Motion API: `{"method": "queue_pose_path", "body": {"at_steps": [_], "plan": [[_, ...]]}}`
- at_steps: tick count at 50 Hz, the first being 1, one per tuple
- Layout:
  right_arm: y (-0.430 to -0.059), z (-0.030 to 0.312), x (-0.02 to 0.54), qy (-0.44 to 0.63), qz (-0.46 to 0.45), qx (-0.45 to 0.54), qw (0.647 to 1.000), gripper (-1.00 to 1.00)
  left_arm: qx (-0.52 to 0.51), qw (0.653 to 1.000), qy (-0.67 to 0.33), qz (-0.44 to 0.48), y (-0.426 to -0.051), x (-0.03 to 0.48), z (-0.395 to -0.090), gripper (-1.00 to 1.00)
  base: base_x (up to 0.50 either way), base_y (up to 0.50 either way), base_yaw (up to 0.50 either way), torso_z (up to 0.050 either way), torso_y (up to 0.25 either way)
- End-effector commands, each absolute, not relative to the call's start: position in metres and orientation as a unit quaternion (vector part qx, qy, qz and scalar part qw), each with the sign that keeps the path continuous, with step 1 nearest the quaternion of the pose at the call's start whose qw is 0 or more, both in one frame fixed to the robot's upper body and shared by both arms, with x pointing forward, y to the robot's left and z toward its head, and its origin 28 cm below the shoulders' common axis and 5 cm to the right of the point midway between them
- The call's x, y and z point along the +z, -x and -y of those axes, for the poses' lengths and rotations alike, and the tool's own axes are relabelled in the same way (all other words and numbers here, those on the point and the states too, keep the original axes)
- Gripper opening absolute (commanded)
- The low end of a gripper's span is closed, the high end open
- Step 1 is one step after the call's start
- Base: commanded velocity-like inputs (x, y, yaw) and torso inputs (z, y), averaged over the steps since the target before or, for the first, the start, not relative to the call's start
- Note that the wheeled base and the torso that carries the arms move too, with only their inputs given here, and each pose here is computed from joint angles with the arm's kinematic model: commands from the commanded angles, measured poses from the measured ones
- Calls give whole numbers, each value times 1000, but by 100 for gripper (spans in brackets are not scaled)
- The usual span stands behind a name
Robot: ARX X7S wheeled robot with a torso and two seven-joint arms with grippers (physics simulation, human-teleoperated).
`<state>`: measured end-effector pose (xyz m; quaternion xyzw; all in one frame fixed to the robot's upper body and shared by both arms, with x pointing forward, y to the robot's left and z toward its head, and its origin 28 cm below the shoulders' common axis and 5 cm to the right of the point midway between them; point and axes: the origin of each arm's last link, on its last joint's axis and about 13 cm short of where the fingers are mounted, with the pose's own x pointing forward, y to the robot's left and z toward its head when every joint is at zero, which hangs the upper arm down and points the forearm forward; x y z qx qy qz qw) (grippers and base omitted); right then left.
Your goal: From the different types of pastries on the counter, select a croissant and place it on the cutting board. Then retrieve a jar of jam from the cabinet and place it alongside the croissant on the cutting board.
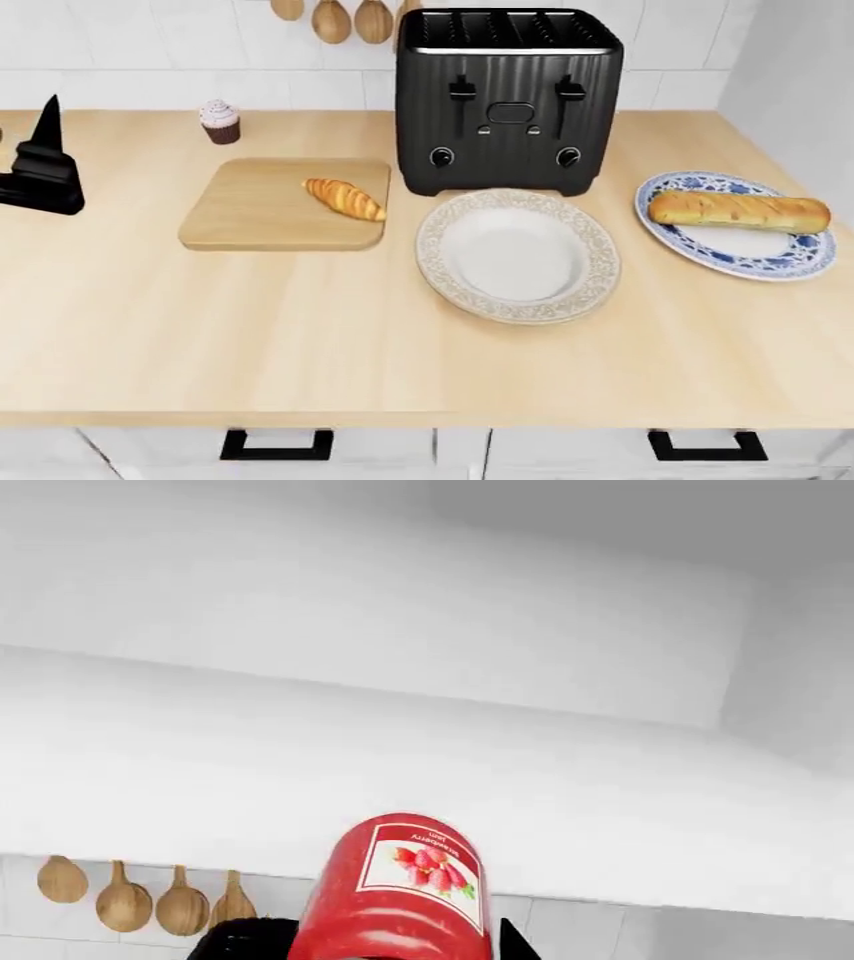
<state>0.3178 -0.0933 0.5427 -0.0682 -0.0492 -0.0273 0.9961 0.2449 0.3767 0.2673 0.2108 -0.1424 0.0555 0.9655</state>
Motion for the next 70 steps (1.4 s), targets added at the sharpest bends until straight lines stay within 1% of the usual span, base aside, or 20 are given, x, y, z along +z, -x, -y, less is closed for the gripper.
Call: {"method": "queue_pose_path", "body": {"at_steps": [1,8,24,37,38,41,50,58,62,70], "plan": [[-317,95,544,79,49,-36,995,-100,55,966,-210,142,-245,265,-377,100,-500,-1,0,0,0],[-320,95,542,80,52,-27,995,-100,55,966,-208,140,-241,265,-378,100,-482,-1,0,0,0],[-334,99,529,87,55,-1,995,-100,45,968,-204,135,-241,261,-374,100,0,0,0,0,0],[-327,88,548,139,157,27,977,-100,35,972,-190,135,-243,255,-368,100,0,0,0,0,0],[-327,92,541,139,152,19,978,-100,34,972,-188,135,-244,254,-367,100,0,0,0,0,0],[-315,92,529,148,183,20,972,-100,32,972,-186,137,-245,254,-365,100,0,0,0,0,0],[-284,96,486,156,231,50,959,-100,35,976,-158,147,-247,254,-358,100,0,0,0,0,0],[-266,105,449,158,247,33,955,-100,26,978,-122,165,-241,254,-344,100,0,0,0,0,2],[-250,110,427,160,255,29,953,-100,28,980,-98,173,-239,252,-335,100,0,0,0,0,0],[-235,113,384,148,263,21,953,-100,24,977,-79,198,-242,241,-320,100,0,0,0,0,0]]}}
